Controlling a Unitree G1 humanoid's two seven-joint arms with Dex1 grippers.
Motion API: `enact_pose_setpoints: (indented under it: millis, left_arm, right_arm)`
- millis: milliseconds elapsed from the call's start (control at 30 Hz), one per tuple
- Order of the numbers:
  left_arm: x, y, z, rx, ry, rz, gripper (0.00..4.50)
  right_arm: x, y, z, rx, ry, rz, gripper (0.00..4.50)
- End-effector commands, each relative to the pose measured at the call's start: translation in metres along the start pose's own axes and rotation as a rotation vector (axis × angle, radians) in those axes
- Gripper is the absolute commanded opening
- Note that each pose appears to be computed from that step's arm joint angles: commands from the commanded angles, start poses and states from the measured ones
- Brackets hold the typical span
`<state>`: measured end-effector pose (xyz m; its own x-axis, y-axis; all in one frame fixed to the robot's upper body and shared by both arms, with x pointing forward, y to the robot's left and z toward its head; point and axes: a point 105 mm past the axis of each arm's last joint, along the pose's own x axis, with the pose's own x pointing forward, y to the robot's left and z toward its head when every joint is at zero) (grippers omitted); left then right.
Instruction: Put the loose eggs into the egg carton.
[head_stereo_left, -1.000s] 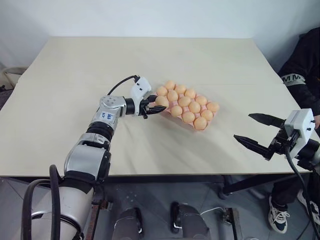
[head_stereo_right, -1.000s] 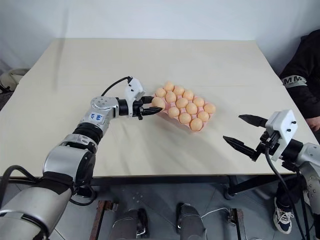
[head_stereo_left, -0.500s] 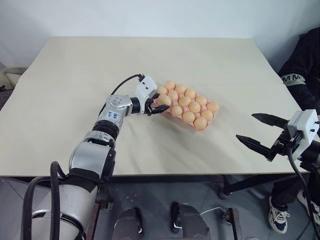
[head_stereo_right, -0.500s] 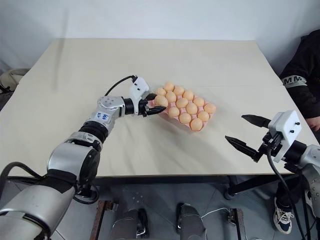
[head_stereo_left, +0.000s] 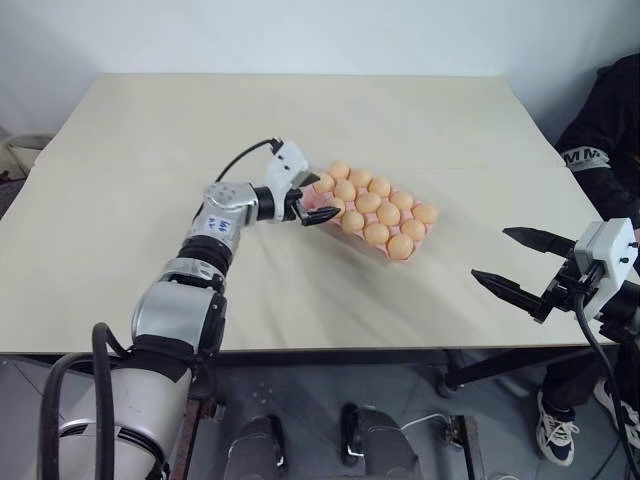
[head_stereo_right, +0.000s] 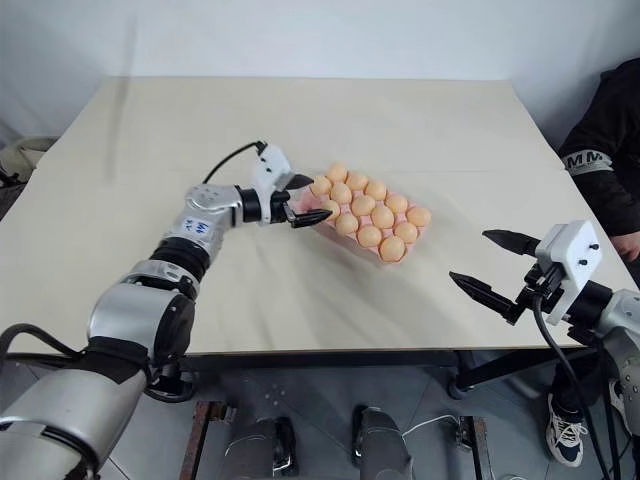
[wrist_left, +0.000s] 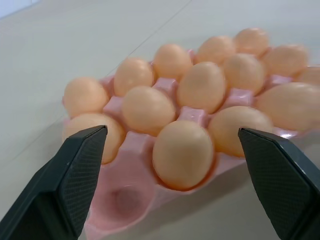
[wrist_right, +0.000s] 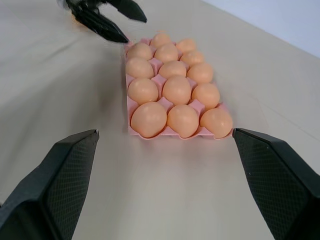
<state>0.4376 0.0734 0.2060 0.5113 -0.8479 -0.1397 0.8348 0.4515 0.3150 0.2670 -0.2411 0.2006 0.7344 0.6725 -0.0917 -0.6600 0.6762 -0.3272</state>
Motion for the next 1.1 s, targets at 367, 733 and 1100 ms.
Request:
enact_pose_setpoints:
  millis: [367, 733, 1100]
  left_arm:
    - [-0.146, 0.061, 0.001, 0.029, -0.052, 0.558, 4.47]
    - [-0.204, 0.017, -0.033, -0.151, 0.057, 0.835, 4.47]
    - [-0.221, -0.021, -0.040, -0.291, 0.110, 0.813, 4.47]
  right_arm:
    - [0.013, -0.009, 0.018, -0.034, -0.071, 0.103, 4.50]
    - [0.023, -0.015, 0.018, -0.037, -0.065, 0.172, 4.50]
    - [0.030, -0.019, 0.018, -0.038, -0.060, 0.211, 4.50]
